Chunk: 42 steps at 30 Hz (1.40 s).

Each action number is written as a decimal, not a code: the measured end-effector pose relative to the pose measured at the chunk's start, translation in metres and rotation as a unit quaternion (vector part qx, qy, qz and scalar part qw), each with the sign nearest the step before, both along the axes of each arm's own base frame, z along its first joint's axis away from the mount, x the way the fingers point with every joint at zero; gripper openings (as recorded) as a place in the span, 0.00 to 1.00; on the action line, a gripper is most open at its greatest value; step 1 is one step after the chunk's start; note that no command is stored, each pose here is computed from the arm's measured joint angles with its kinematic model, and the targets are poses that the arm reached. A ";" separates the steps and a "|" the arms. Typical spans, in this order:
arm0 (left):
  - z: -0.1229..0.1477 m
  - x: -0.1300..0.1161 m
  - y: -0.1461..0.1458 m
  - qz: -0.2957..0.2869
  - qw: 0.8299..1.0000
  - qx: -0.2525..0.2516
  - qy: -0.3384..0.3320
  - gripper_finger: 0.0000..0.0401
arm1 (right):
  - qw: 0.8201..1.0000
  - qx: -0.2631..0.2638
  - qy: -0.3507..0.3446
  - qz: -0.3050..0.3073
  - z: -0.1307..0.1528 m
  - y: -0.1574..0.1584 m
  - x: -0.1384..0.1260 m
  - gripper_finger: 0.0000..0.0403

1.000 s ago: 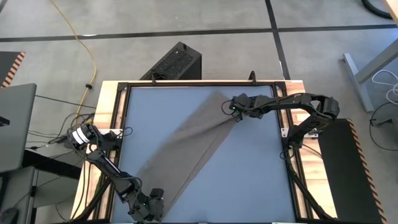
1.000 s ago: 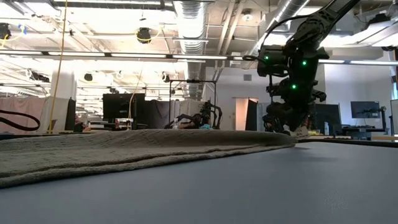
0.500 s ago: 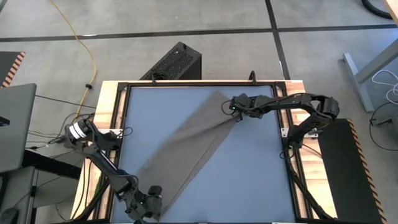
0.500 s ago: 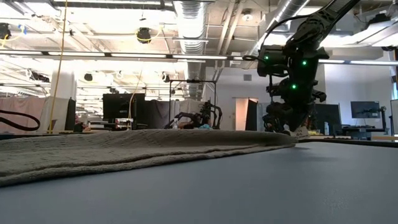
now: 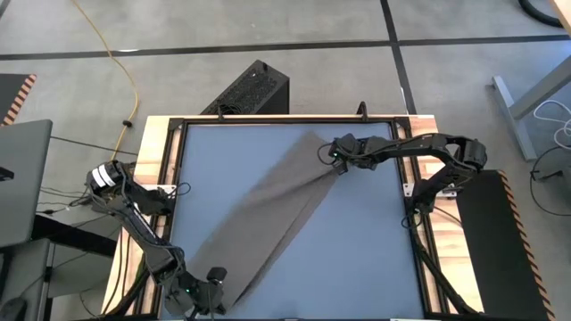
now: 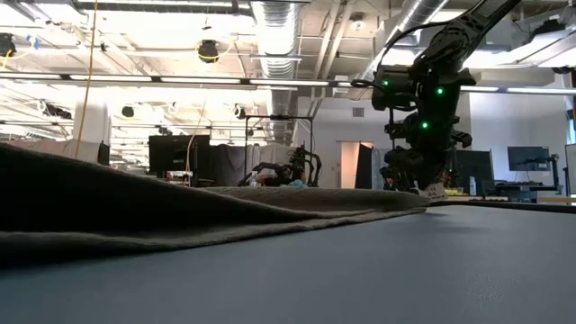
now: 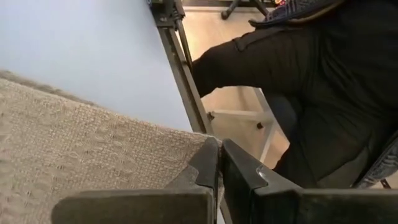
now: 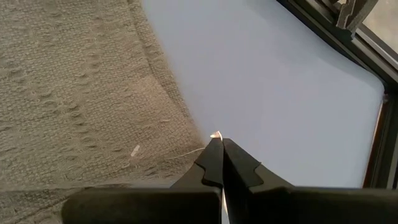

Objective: Roll towel
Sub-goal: Roll the gray towel

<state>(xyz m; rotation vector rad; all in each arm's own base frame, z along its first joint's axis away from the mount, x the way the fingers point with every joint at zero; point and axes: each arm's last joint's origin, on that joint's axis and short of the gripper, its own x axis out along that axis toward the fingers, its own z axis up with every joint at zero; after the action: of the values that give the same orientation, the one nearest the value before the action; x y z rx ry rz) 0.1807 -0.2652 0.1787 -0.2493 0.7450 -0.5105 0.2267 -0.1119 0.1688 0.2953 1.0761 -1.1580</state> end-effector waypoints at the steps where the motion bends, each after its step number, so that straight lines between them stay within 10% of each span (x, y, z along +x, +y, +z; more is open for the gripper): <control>1: 0.000 -0.001 -0.001 -0.001 1.000 -0.001 0.000 0.00 | 1.000 -0.001 0.000 -0.001 0.000 0.000 0.000 0.05; 16: 0.000 -0.007 -0.004 0.013 1.000 -0.010 0.009 0.00 | 1.000 -0.013 -0.009 -0.010 0.001 -0.001 0.001 0.06; 32: -0.001 -0.009 -0.005 0.028 0.999 -0.025 0.022 0.00 | 1.000 -0.010 0.004 0.006 0.001 0.000 0.001 0.31; 42: -0.002 -0.009 -0.004 0.028 0.999 -0.016 0.027 0.00 | 0.993 0.037 -0.040 0.109 0.014 0.034 0.027 0.33</control>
<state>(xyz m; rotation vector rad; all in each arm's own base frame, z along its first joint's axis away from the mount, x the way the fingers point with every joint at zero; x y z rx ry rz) 0.1717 -0.2690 0.1763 -0.3139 0.7816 -0.4633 0.2541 -0.0774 0.1827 0.2717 1.0543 -0.9056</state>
